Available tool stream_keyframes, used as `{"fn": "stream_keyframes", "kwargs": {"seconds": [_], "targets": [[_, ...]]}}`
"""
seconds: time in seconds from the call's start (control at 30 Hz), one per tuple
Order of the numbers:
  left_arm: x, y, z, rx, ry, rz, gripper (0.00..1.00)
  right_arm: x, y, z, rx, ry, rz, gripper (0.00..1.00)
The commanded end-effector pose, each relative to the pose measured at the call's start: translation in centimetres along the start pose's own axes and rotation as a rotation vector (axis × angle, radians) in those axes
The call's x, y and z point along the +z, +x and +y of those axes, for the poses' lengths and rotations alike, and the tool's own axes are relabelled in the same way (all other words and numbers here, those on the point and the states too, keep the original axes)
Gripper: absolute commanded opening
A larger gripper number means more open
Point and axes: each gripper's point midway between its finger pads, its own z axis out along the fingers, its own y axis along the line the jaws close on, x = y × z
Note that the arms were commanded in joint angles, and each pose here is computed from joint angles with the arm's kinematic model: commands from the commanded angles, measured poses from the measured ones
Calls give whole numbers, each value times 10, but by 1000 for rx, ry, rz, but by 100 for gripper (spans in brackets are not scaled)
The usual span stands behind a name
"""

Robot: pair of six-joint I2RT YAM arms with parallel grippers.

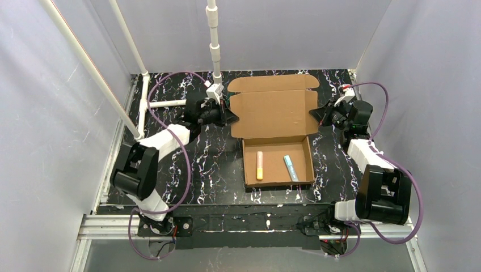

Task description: Fold the paper box

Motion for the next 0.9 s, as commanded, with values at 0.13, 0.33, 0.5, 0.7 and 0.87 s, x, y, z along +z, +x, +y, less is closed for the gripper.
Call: {"fn": "stream_keyframes", "kwargs": {"seconds": [0.13, 0.33, 0.5, 0.7, 0.87], "targets": [[-23, -8, 2, 416, -156, -143, 0, -16, -8, 32, -193, -125, 56, 17], [-32, -11, 0, 608, -199, -172, 0, -32, 3, 57, -286, -272, 155, 35], [-40, -1, -11, 745, -173, -181, 0, -52, 1, 74, -365, -325, 206, 49], [-52, 2, -13, 767, -181, -221, 0, -78, 25, 88, -430, -426, 330, 58], [-62, 8, -12, 806, -203, -238, 0, -118, 36, 104, -521, -568, 390, 85]]}}
